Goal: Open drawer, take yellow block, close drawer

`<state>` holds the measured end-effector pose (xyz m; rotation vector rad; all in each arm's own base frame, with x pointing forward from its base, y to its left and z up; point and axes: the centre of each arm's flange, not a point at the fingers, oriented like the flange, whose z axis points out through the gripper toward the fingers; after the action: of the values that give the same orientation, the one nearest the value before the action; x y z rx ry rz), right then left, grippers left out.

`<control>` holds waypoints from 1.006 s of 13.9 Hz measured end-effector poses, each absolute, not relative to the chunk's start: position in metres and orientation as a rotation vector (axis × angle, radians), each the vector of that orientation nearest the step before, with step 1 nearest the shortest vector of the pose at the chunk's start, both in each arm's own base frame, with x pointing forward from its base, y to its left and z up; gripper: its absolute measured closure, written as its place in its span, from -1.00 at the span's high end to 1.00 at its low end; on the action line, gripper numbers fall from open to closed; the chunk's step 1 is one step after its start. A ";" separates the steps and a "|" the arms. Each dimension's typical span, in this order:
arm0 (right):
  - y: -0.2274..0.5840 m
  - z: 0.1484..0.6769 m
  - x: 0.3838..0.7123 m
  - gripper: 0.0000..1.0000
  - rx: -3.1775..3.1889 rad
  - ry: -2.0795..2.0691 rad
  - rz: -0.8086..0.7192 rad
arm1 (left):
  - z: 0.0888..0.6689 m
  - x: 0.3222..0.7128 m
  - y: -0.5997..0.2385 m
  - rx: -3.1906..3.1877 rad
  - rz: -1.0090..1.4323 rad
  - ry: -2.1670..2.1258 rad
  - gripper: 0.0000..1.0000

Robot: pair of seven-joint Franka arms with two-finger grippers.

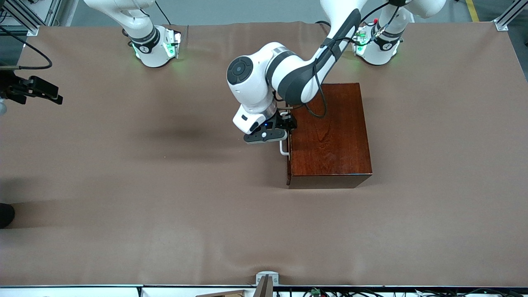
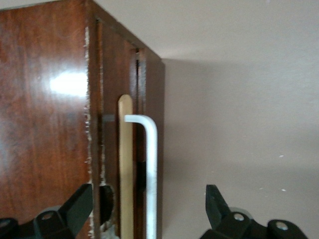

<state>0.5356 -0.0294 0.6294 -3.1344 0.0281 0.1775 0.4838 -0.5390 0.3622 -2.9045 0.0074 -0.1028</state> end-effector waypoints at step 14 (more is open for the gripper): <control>-0.029 0.629 0.536 1.00 -3.134 0.027 0.177 | 0.291 0.460 -0.561 -2.837 -0.048 0.093 1.00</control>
<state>0.5356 -0.0290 0.6295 -3.1345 0.0272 0.1773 0.4603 -0.5613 0.2908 -2.8369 0.0929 -0.0479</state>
